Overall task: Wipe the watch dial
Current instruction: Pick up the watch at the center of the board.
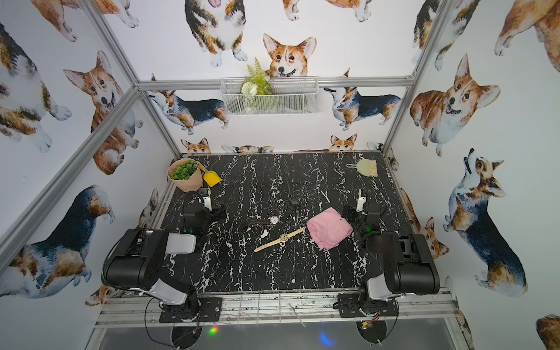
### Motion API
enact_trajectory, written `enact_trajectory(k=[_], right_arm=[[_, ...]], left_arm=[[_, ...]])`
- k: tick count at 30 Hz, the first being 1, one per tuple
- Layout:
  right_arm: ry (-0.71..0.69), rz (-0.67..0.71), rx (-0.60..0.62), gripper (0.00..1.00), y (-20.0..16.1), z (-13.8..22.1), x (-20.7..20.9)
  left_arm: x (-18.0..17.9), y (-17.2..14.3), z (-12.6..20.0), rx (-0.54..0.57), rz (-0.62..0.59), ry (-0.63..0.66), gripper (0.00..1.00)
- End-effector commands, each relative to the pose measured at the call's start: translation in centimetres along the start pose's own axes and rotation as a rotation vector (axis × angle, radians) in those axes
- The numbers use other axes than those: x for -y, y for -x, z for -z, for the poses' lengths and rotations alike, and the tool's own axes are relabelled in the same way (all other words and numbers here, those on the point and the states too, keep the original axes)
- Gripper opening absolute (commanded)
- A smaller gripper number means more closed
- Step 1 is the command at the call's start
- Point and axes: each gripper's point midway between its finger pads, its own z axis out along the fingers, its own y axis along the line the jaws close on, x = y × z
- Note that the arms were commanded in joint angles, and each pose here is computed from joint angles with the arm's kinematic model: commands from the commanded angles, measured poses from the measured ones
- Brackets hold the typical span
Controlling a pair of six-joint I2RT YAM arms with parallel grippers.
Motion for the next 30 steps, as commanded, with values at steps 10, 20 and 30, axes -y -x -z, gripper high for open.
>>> enact_trajectory(k=[10, 20, 30], right_arm=[[0.012, 0.014, 0.062, 1.00, 1.62, -0.02, -0.22], [0.012, 0.015, 0.063, 1.00, 1.65, -0.02, -0.27], [-0.013, 0.004, 0.062, 1.00, 1.57, -0.02, 0.20]], left_arm=[[-0.01, 0.89, -0.02, 0.031, -0.003, -0.004, 1.00], [-0.11, 0.92, -0.12, 0.027, 0.008, -0.014, 1.00], [-0.16, 0.86, -0.13, 0.025, 0.010, -0.015, 1.00]])
